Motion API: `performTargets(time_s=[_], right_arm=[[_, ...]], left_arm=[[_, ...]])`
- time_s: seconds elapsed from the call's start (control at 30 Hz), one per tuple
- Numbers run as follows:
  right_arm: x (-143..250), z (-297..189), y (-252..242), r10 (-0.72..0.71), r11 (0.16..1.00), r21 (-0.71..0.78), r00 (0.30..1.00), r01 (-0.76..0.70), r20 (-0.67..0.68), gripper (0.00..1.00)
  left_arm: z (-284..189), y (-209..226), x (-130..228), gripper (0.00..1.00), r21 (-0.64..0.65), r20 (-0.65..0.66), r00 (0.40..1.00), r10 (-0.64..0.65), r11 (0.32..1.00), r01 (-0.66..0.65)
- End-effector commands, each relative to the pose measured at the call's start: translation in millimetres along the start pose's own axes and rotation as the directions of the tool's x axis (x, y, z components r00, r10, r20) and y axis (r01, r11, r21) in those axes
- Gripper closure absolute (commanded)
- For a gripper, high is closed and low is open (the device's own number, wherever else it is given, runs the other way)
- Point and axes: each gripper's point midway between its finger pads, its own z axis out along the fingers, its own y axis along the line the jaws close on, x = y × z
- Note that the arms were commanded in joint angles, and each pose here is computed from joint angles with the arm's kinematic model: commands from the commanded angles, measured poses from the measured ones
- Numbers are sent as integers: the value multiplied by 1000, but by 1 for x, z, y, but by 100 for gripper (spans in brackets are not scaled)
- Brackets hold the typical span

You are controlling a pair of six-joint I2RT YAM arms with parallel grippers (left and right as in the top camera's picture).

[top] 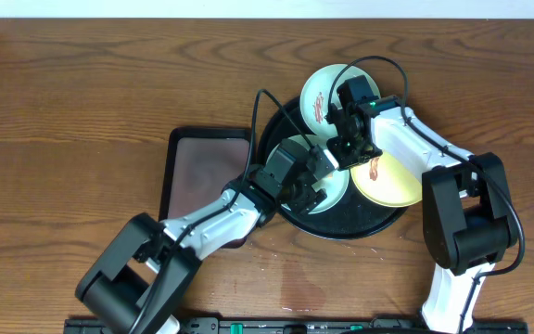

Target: Clean dirty plates on tray and stack at the side

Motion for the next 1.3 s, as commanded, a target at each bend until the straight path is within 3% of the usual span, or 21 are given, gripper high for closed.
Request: performTargets(time_s=[0.0, 0.3, 0.4, 0.57, 0.97, 1.03, 1.17, 1.27], right_arm=[[3, 6, -4, -16, 1000, 22, 1000, 16, -20, 91], [4, 5, -4, -16, 1000, 22, 1000, 17, -23, 91], [4, 5, -4, -16, 1000, 21, 1000, 17, -23, 91], [4, 5, -4, -16, 1000, 22, 1000, 17, -23, 91], [4, 5, -4, -16, 1000, 22, 1000, 17, -23, 91], [4, 5, -4, -16, 1000, 22, 1000, 17, -23, 91], [4, 5, -4, -16, 1000, 22, 1000, 17, -23, 91], [4, 5, -4, -16, 1000, 22, 1000, 17, -23, 91]], left_arm=[[9, 13, 7, 20, -14, -2, 1000, 15, 1000, -15], [14, 14, 2, 21, 18, 37, 999, 6, 1000, -7], [13, 2, -1, 25, 87, 56, 998, 5, 996, -10], [14, 2, 1, 33, 91, 53, 999, 2, 996, -7], [34, 2, 25, 33, 93, -9, 1000, -8, 996, 9], [34, 4, 25, 39, 80, -9, 1000, -8, 997, 9], [34, 6, 23, 61, 71, -3, 999, -33, 997, 33], [30, 8, 12, 66, 65, 28, 992, -119, 991, 117]])
